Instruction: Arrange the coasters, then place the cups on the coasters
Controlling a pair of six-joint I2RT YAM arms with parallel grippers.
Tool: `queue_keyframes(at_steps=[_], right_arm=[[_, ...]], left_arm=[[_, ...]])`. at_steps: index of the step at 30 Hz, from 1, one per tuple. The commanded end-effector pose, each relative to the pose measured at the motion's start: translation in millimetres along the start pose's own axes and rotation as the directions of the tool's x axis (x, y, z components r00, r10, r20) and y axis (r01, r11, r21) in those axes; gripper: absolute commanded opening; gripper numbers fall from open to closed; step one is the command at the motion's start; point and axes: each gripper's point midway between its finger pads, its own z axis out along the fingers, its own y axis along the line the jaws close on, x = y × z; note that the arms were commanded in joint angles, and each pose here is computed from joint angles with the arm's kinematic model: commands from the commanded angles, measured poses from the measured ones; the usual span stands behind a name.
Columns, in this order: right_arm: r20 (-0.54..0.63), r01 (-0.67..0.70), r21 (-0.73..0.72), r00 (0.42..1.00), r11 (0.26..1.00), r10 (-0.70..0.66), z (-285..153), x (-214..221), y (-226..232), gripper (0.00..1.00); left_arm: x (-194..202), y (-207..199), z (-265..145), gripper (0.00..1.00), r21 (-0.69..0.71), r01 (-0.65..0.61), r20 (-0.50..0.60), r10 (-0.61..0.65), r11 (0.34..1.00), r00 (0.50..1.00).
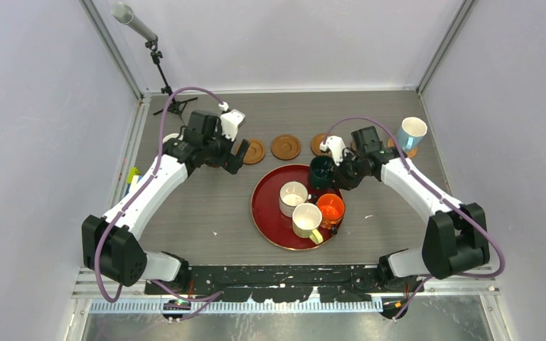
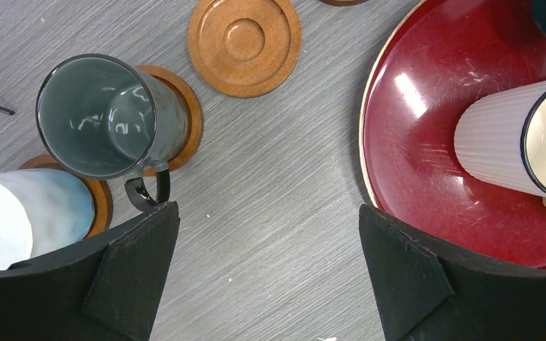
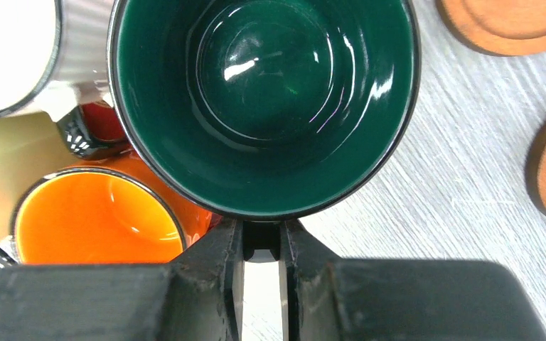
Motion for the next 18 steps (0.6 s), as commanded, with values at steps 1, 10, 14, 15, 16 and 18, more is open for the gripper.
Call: queue_keyframes(at_steps=[1,10,14,15,16,18], right_arm=[[0.213,-0.040,0.104,0.977,0.994,0.017,-41.3,-58.4,-12.6,0.01],[0.387,-0.445,0.420,0.876,0.791,0.287,-81.8,-84.2,-89.7,0.01],[0.471,-0.611,0.505,0.787,0.610,0.398,-94.3,-78.9,-123.8,0.00],[0.496,-0.640,0.514,0.765,0.572,0.411,-97.1,-77.4,-130.9,0.00],[0.517,-0.662,0.521,0.747,0.538,0.419,-99.6,-76.1,-137.7,0.01],[0.546,-0.704,0.534,0.710,0.469,0.445,-102.9,-70.8,-152.2,0.01]], left_arm=[[-12.1,3.5,-7.7,1.00,-0.011,-0.015,0.045,0.015,1.000,0.999],[-23.9,4.3,-8.1,1.00,-0.011,0.001,0.068,0.000,1.000,0.998],[-25.1,6.2,-7.8,1.00,-0.020,-0.004,0.071,0.005,1.000,0.997],[-24.8,6.4,-8.2,1.00,-0.021,-0.005,0.071,0.007,1.000,0.997],[-24.4,6.6,-8.0,1.00,-0.022,-0.006,0.070,0.008,1.000,0.998],[-24.9,7.0,-9.0,1.00,-0.025,-0.009,0.073,0.010,1.000,0.997]])
